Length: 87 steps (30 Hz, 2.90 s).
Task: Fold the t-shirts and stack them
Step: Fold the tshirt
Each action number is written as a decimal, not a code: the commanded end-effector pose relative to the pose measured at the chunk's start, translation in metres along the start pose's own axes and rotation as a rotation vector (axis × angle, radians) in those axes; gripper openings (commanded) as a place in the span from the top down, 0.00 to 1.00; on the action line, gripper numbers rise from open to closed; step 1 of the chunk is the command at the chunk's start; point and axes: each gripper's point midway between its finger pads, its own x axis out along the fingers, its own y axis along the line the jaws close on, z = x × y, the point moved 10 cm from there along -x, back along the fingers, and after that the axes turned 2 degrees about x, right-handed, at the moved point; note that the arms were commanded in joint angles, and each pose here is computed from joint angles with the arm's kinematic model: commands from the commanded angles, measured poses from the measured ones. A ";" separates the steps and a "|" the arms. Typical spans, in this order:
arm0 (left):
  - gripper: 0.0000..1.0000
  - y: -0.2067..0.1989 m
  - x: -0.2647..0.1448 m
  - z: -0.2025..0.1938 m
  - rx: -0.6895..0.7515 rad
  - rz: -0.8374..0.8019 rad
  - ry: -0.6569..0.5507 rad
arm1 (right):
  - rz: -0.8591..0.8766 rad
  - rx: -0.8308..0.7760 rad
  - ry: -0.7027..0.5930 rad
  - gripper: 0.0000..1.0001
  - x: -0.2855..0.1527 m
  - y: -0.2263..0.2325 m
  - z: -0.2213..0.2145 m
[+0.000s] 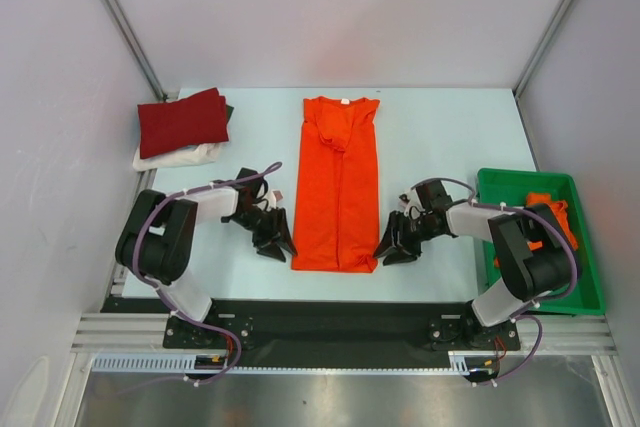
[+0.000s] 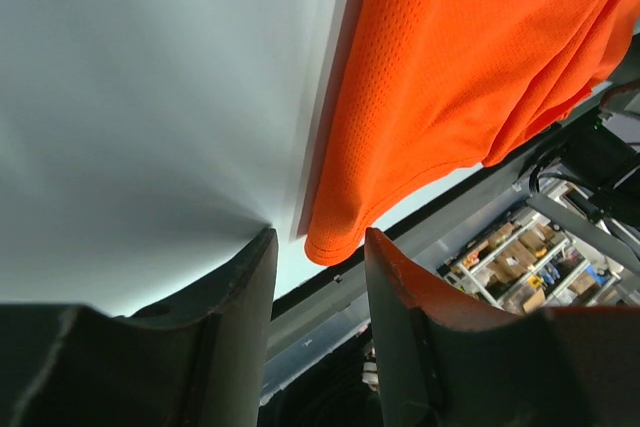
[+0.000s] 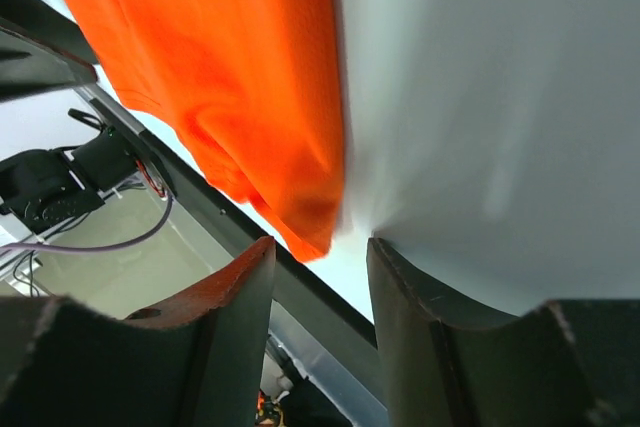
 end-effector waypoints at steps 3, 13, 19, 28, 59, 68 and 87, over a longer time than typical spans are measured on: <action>0.57 -0.004 0.007 -0.006 -0.008 -0.054 0.043 | -0.023 -0.034 -0.048 0.52 0.008 0.011 0.016; 0.71 -0.005 0.006 -0.005 -0.005 -0.066 0.050 | -0.112 -0.038 -0.004 0.57 0.019 0.013 0.004; 0.89 -0.003 0.004 -0.006 -0.007 -0.070 0.040 | -0.117 -0.026 0.021 0.60 0.021 0.011 0.001; 1.00 0.002 0.002 -0.009 -0.015 -0.058 0.019 | -0.121 -0.013 0.044 0.59 0.020 -0.001 -0.015; 0.99 -0.002 -0.009 -0.010 0.055 -0.074 -0.021 | -0.053 -0.092 0.020 1.00 0.014 0.004 -0.013; 1.00 -0.020 -0.046 0.003 0.185 -0.127 -0.145 | 0.009 -0.287 -0.096 1.00 -0.035 0.029 -0.007; 1.00 -0.068 -0.079 0.069 0.358 -0.179 -0.261 | 0.070 -0.434 -0.294 1.00 -0.055 0.079 0.071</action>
